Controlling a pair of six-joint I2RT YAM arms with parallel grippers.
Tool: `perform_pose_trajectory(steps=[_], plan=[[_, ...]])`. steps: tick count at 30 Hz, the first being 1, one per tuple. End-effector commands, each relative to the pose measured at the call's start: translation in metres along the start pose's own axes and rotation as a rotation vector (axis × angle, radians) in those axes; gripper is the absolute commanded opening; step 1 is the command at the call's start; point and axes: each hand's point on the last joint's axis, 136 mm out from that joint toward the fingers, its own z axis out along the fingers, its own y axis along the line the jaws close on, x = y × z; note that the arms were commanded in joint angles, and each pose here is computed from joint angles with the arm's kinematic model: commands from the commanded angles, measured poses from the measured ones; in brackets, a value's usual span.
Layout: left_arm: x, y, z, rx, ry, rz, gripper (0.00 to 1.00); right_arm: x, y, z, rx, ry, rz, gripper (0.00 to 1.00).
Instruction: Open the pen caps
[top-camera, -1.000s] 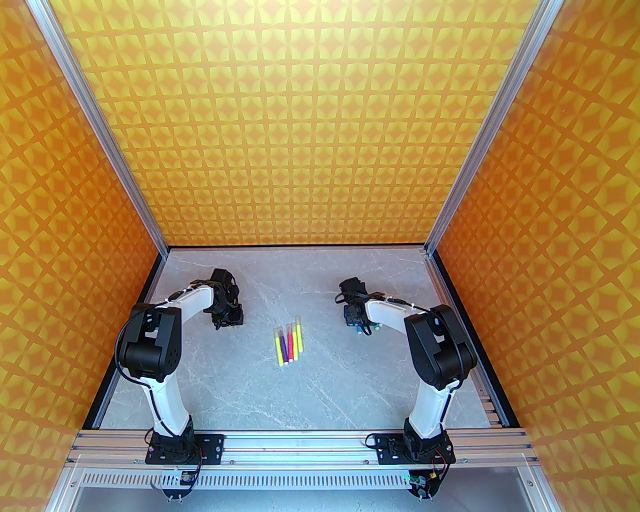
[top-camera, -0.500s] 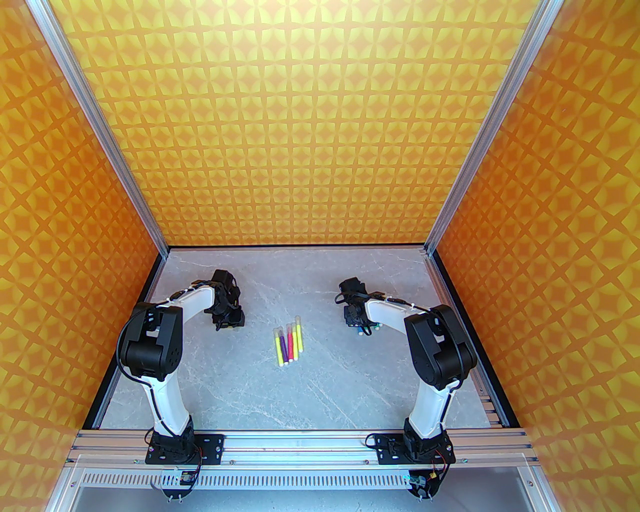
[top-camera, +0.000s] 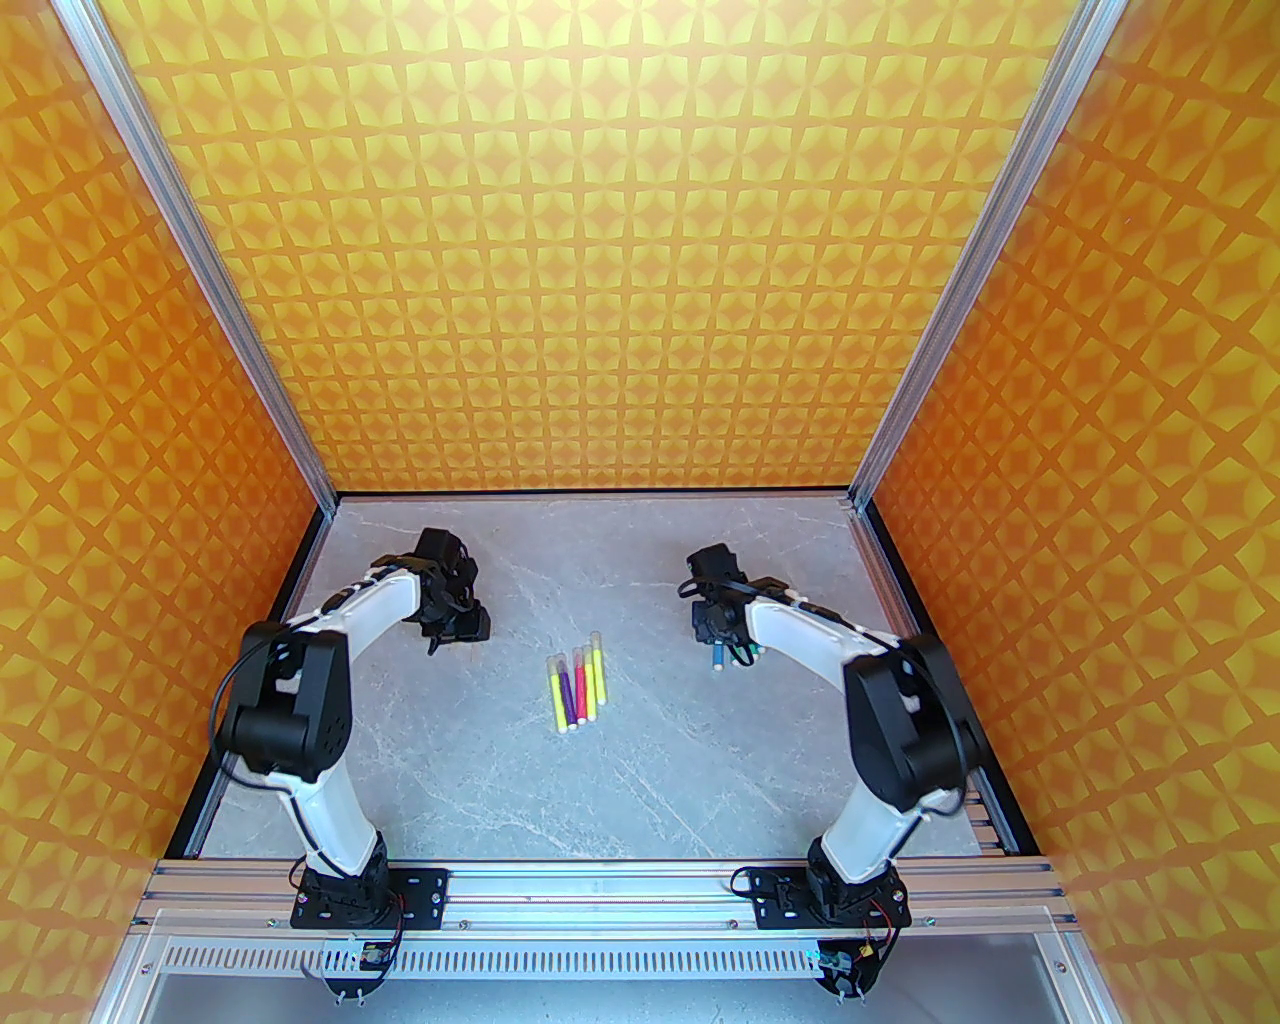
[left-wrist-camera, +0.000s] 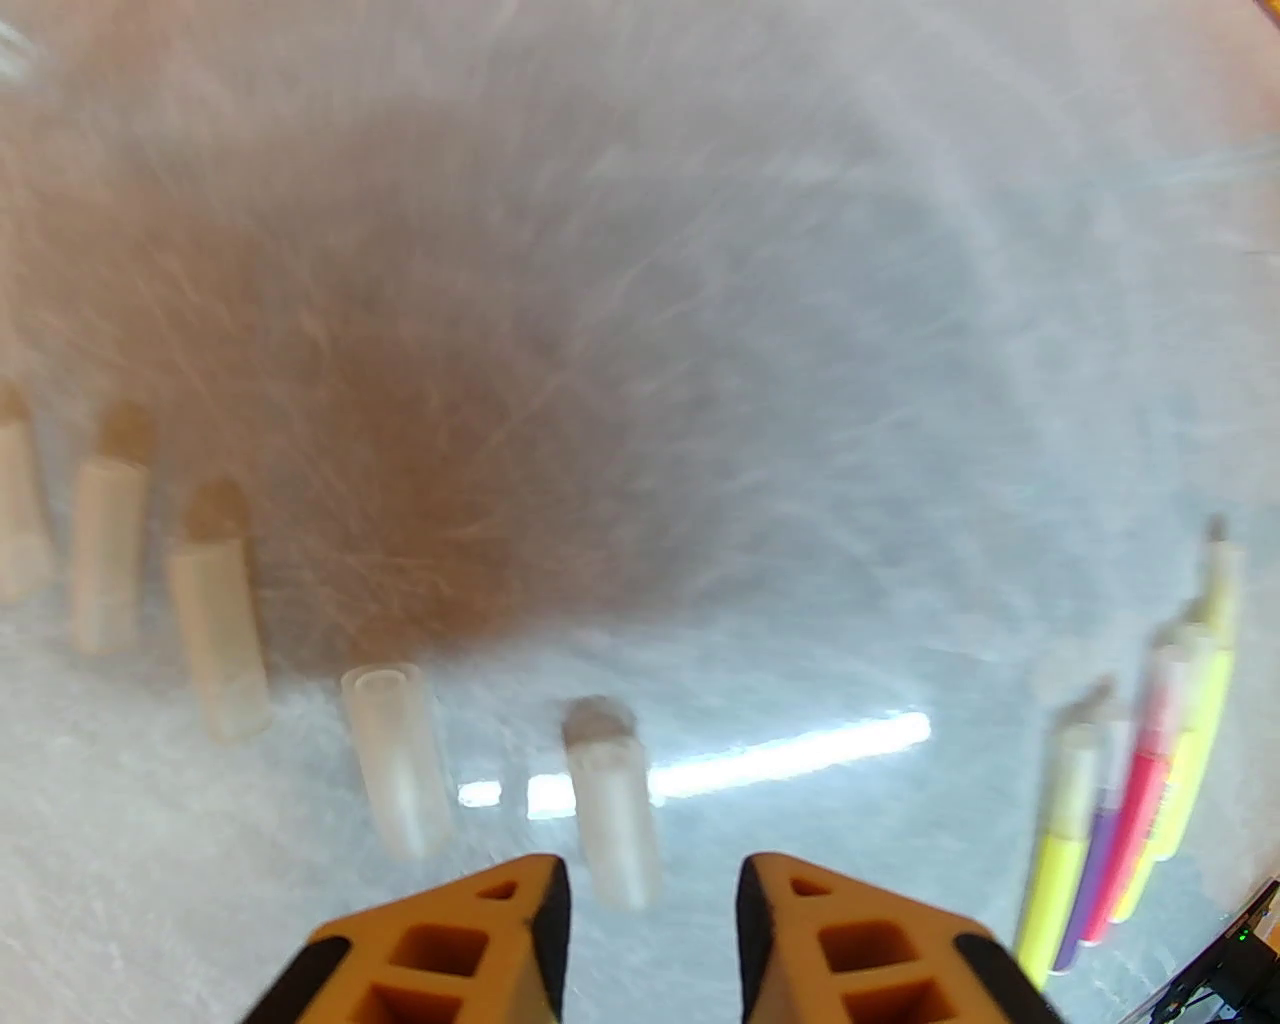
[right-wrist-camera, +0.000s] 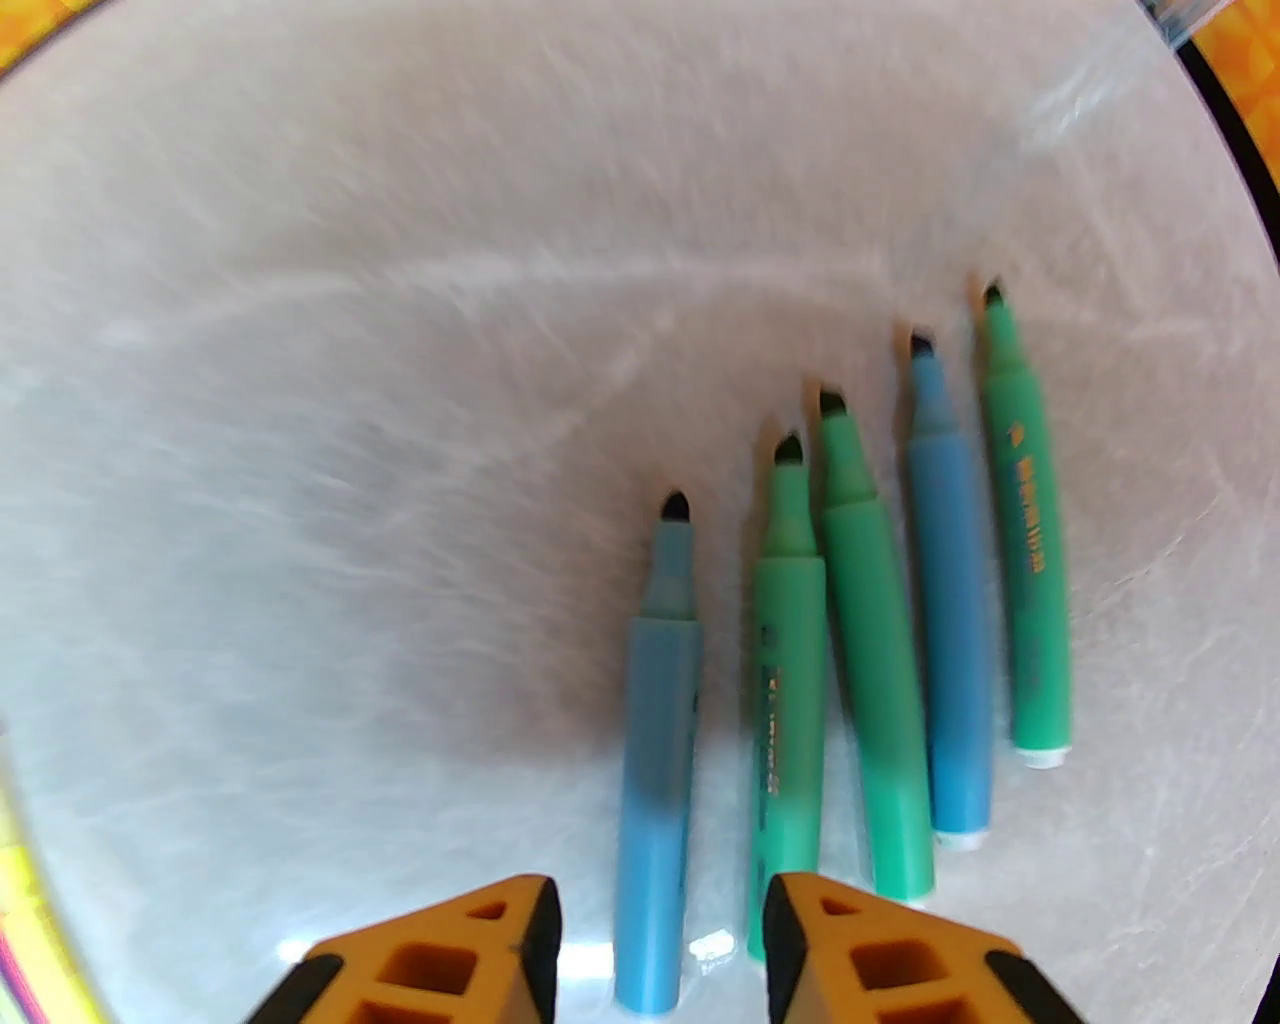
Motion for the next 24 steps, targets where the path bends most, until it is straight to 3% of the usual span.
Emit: perform_pose_trajectory(steps=[1,7,15,24], plan=[[-0.007,-0.008,-0.016,0.016,-0.072,0.027,0.38,-0.004,0.016,-0.018,-0.083,-0.002,-0.025,0.4],[-0.009,-0.024,-0.034,0.108,-0.186,0.049,0.47,0.002,0.058,-0.031,-0.189,0.018,-0.097,0.41],[0.003,-0.043,-0.047,0.247,-0.31,0.103,0.61,0.035,0.129,-0.036,-0.391,0.144,-0.219,0.41],[0.01,-0.059,-0.056,0.37,-0.363,0.163,0.67,0.071,0.158,-0.03,-0.455,0.284,-0.273,0.41]])
